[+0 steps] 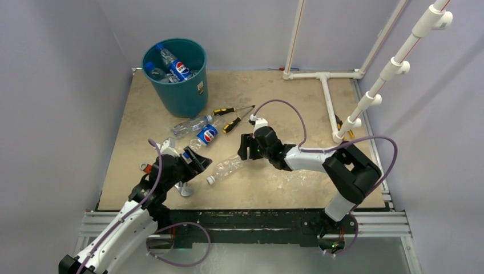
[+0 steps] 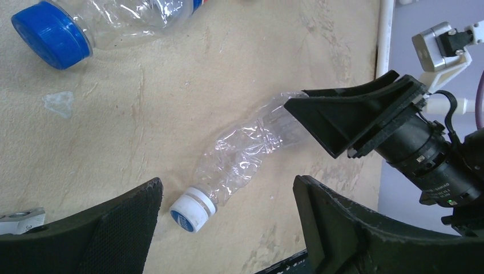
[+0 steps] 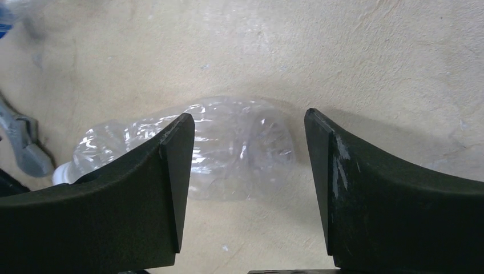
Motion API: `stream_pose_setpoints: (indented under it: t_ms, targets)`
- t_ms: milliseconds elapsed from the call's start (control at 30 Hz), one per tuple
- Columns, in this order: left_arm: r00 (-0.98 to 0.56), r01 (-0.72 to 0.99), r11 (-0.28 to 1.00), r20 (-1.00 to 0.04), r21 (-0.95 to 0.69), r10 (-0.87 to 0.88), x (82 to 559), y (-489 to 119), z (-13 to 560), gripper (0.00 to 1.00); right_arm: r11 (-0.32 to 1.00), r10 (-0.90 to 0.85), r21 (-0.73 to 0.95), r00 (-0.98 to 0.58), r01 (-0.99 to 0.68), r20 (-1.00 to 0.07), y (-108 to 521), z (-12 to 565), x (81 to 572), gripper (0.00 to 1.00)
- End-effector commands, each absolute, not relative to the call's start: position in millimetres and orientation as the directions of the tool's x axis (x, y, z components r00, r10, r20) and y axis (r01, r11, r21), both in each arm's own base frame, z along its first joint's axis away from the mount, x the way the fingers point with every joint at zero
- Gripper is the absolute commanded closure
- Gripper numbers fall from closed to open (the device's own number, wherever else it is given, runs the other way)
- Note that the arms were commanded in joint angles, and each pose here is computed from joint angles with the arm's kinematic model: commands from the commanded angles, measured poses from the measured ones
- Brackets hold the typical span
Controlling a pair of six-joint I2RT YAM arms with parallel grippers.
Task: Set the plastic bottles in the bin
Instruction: Pick up the plastic bottle at the center of the board.
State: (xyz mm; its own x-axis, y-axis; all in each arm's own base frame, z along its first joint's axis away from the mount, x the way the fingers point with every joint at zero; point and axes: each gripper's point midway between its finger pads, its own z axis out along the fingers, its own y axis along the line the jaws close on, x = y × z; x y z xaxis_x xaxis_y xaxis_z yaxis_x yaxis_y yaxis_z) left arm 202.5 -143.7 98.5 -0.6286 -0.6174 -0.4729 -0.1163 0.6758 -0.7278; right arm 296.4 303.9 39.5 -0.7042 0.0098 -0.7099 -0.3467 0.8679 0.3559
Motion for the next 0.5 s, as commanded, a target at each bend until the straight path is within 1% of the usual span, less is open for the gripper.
stream_pose_setpoints:
  t_ms: [0, 100, 200, 467]
  targets:
    - [-0.600, -0.074, 0.665, -0.499, -0.743, -0.625, 209.1, -145.9, 121.2, 0.15, 0.846, 0.052, 0.379, -0.650, -0.375, -0.758, 305.1, 76.1, 296.2, 0.27]
    - [-0.603, -0.079, 0.666, -0.497, -0.741, -0.624, 210.8, -146.7, 119.9, 0.15, 0.832, 0.063, 0.391, -0.633, -0.394, -0.772, 305.6, 87.3, 294.3, 0.27]
    - [-0.605, -0.085, 0.666, -0.493, -0.741, -0.625, 211.1, -147.0, 117.0, 0.15, 0.820, 0.054, 0.397, -0.636, -0.412, -0.770, 309.8, 87.0, 292.6, 0.29]
    - [-0.604, -0.090, 0.657, -0.483, -0.749, -0.634, 210.1, -147.2, 115.3, 0.15, 0.865, 0.057, 0.362, -0.648, -0.349, -0.760, 303.8, 65.6, 302.1, 0.35]
